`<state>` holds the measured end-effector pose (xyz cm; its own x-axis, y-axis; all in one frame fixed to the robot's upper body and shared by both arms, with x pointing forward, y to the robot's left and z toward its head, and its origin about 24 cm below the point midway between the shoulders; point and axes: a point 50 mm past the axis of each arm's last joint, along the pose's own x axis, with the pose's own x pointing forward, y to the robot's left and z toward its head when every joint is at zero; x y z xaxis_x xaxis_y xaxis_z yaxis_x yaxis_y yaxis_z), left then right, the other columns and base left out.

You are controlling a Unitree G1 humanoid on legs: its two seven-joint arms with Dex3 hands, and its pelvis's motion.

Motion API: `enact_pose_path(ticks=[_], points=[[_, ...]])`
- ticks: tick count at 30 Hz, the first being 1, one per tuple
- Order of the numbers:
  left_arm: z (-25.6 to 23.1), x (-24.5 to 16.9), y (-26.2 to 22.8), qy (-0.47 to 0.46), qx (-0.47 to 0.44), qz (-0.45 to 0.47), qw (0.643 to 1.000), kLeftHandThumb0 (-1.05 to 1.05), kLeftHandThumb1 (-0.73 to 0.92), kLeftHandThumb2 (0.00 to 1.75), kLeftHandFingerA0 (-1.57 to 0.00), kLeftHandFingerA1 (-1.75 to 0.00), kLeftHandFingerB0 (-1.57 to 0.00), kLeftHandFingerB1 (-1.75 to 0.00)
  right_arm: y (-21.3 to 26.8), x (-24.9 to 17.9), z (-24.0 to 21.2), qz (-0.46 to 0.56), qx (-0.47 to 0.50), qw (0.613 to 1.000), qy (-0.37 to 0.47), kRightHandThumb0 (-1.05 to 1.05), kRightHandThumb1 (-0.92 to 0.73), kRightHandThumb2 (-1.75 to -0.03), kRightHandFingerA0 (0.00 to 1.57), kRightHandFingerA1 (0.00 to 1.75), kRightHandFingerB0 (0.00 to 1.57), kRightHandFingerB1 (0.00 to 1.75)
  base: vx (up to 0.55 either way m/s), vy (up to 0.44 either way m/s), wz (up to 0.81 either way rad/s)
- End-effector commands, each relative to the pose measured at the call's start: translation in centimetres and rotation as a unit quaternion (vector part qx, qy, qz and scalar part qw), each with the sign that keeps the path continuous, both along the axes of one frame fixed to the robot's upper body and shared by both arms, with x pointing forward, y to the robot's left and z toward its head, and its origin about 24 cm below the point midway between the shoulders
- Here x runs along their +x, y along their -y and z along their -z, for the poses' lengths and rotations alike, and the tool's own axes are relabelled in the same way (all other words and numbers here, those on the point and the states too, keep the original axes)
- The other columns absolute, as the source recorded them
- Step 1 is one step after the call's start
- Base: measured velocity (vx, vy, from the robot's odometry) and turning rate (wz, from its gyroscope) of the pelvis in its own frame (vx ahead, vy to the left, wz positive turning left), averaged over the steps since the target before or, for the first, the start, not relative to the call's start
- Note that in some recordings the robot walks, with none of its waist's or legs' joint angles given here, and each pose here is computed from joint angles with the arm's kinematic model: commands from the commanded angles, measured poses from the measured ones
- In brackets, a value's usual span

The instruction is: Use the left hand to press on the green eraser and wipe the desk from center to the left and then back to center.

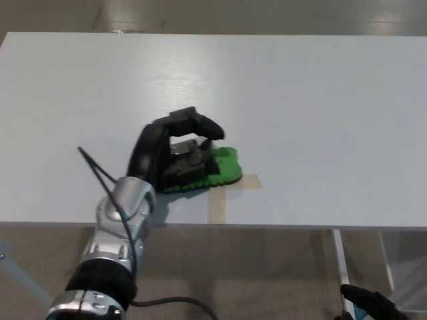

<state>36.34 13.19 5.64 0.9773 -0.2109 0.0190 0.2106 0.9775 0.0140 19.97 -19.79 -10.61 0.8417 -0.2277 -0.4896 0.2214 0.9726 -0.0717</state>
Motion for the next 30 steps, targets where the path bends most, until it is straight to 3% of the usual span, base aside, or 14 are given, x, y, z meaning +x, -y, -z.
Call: enact_pose_path(ticks=[1,3,4,10,11,15,16,17,18,19,20,30], points=[[1.8,-0.9,-2.5,-0.043,-0.027,-0.024,0.998,-0.07,0.72,0.86,-0.81,-1.38,-0.82,-1.21,0.2,-0.4,0.4,0.005,0.004,1.000,-0.015,-0.28,-0.59,-0.93,0.55,0.63,0.55,0.62,0.00,0.000,0.00],[1.7,-0.9,-3.1,-0.041,-0.031,-0.027,0.998,-0.08,0.73,0.86,-0.81,-1.38,-0.82,-1.23,0.2,-0.4,0.4,0.005,0.002,1.000,-0.015,-0.28,-0.59,-0.93,0.56,0.63,0.55,0.62,0.00,0.000,0.00],[1.7,-1.0,-3.7,-0.038,-0.034,-0.030,0.998,-0.11,0.74,0.86,-0.82,-1.37,-0.83,-1.23,0.2,-0.4,0.4,0.004,0.002,1.000,-0.016,-0.27,-0.70,-0.60,0.61,0.48,0.60,0.46,0.00,0.000,0.00],[1.4,-1.5,-5.9,-0.022,-0.040,-0.035,0.998,-0.10,0.76,0.87,-0.81,-1.37,-0.80,-1.27,0.2,-0.6,0.5,0.005,0.002,1.000,-0.017,-0.27,-0.70,-0.60,0.61,0.48,0.60,0.46,0.00,0.000,0.00],[1.3,-1.7,-6.6,-0.018,-0.041,-0.037,0.998,-0.10,0.76,0.87,-0.82,-1.36,-0.81,-1.25,0.2,-0.6,0.5,0.004,0.001,1.000,-0.018,-0.27,-0.58,-0.93,0.56,0.64,0.53,0.61,0.00,0.000,0.00],[0.9,-2.0,-8.0,-0.008,-0.043,-0.042,0.998,-0.09,0.75,0.88,-0.82,-1.35,-0.81,-1.23,0.3,-0.7,0.5,0.005,0.001,1.000,-0.019,-0.27,-0.58,-0.93,0.56,0.63,0.54,0.62,0.00,0.000,0.00],[0.7,-2.1,-8.6,-0.006,-0.044,-0.045,0.998,-0.09,0.75,0.88,-0.81,-1.34,-0.81,-1.23,0.3,-0.7,0.5,0.005,0.000,1.000,-0.020,-0.28,-0.70,-0.60,0.61,0.48,0.61,0.47,0.00,0.000,0.00],[0.7,-2.2,-9.0,-0.004,-0.044,-0.046,0.998,-0.09,0.75,0.88,-0.81,-1.34,-0.81,-1.23,0.3,-0.7,0.5,0.004,-0.001,1.000,-0.020,-0.28,-0.70,-0.60,0.61,0.48,0.61,0.47,0.00,0.000,0.00],[0.6,-2.6,-10.0,-0.001,-0.046,-0.050,0.998,-0.08,0.76,0.87,-0.81,-1.35,-0.81,-1.23,0.4,-0.7,0.5,0.002,-0.003,1.000,-0.021,-0.27,-0.58,-0.92,0.55,0.63,0.53,0.61,0.00,0.000,0.00],[0.6,-2.6,-10.0,-0.001,-0.046,-0.050,0.998,-0.08,0.76,0.87,-0.81,-1.35,-0.81,-1.23,0.4,-0.7,0.5,0.002,-0.003,1.000,-0.021,-0.27,-0.58,-0.92,0.55,0.63,0.53,0.61,0.00,0.000,0.00],[0.6,-2.9,-10.7,0.000,-0.047,-0.052,0.998,-0.06,0.77,0.84,-0.79,-1.35,-0.81,-1.23,0.4,-0.7,0.5,0.004,-0.002,1.000,-0.021,-0.26,-0.70,-0.60,0.60,0.48,0.61,0.47,0.00,0.000,0.00],[0.9,-4.7,-15.8,-0.014,-0.036,-0.082,0.996,0.01,0.85,0.77,-0.72,-1.39,-0.76,-1.26,0.4,-0.8,0.6,0.004,-0.012,1.000,-0.025,-0.26,-0.70,-0.61,0.61,0.47,0.61,0.47,0.00,0.000,0.00]])
